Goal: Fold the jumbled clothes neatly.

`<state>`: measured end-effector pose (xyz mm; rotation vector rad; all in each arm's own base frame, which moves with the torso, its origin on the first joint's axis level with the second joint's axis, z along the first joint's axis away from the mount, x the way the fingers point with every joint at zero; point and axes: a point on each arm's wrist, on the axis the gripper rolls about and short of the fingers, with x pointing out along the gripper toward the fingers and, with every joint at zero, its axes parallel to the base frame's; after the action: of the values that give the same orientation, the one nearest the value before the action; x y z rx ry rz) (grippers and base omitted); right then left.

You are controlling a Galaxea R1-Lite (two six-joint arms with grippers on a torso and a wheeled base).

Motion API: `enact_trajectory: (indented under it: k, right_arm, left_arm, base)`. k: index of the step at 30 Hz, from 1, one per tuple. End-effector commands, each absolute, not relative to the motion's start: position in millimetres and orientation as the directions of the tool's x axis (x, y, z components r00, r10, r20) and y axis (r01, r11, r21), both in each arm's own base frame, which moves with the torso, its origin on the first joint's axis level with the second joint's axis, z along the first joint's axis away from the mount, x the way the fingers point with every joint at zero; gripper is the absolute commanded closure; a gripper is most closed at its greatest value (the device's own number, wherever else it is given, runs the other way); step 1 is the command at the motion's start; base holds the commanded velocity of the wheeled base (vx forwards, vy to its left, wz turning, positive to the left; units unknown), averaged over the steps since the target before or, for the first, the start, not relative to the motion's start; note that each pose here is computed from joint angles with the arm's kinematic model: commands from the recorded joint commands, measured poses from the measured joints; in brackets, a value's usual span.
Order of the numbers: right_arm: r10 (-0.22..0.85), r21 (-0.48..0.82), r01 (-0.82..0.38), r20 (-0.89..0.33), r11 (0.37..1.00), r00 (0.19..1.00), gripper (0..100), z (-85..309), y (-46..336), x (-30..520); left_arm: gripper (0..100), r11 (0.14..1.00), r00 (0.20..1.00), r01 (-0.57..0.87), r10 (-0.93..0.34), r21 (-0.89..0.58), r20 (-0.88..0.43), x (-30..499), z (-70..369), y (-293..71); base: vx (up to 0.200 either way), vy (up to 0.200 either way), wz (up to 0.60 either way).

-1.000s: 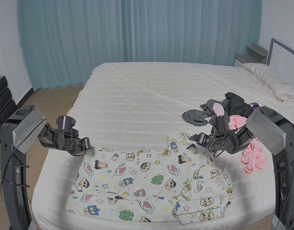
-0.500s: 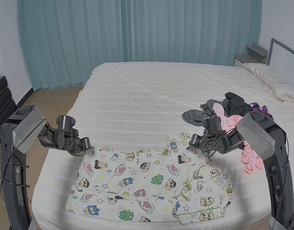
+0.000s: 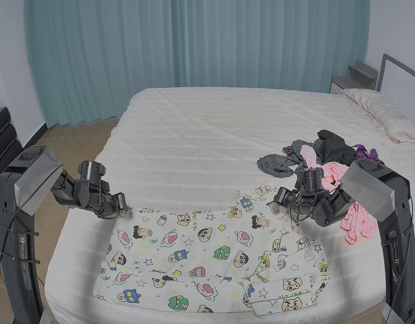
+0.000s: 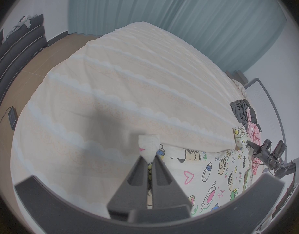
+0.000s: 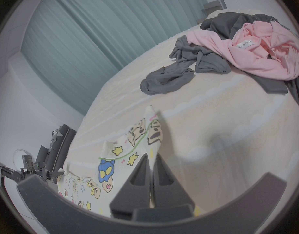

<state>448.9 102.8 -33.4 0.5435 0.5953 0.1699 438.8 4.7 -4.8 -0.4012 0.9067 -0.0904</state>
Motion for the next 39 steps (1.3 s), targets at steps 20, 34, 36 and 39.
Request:
enact_trajectory:
  k: [20, 34, 36, 39]
  right_arm:
    - [0.392, 0.583, -0.085, -0.425, 0.808, 0.816, 100, 4.3, 89.1, 406.2]
    - [0.469, 0.608, -0.153, -0.402, 0.779, 0.786, 100, 11.0, 81.8, 344.1]
    - [0.487, 0.609, -0.169, -0.404, 0.775, 0.774, 100, 10.4, 79.8, 330.7]
    - [0.492, 0.610, -0.168, -0.414, 0.775, 0.766, 100, 9.4, 78.6, 320.3]
  left_arm:
    - [100, 0.933, 0.649, -0.097, -0.205, -0.348, -0.732, 426.0, 23.8, 6.1]
    - [100, 0.947, 0.611, -0.056, -0.218, -0.317, -0.761, 383.0, 34.6, 4.7]
    - [100, 0.950, 0.618, -0.046, -0.217, -0.310, -0.756, 374.7, 35.6, 4.5]
    - [100, 0.950, 0.616, -0.045, -0.217, -0.308, -0.757, 367.0, 34.2, 4.3]
  base:
    - [0.000, 0.000, 0.00]
    - [0.000, 0.000, 0.00]
    - [0.000, 0.000, 0.00]
    - [0.000, 0.000, 0.00]
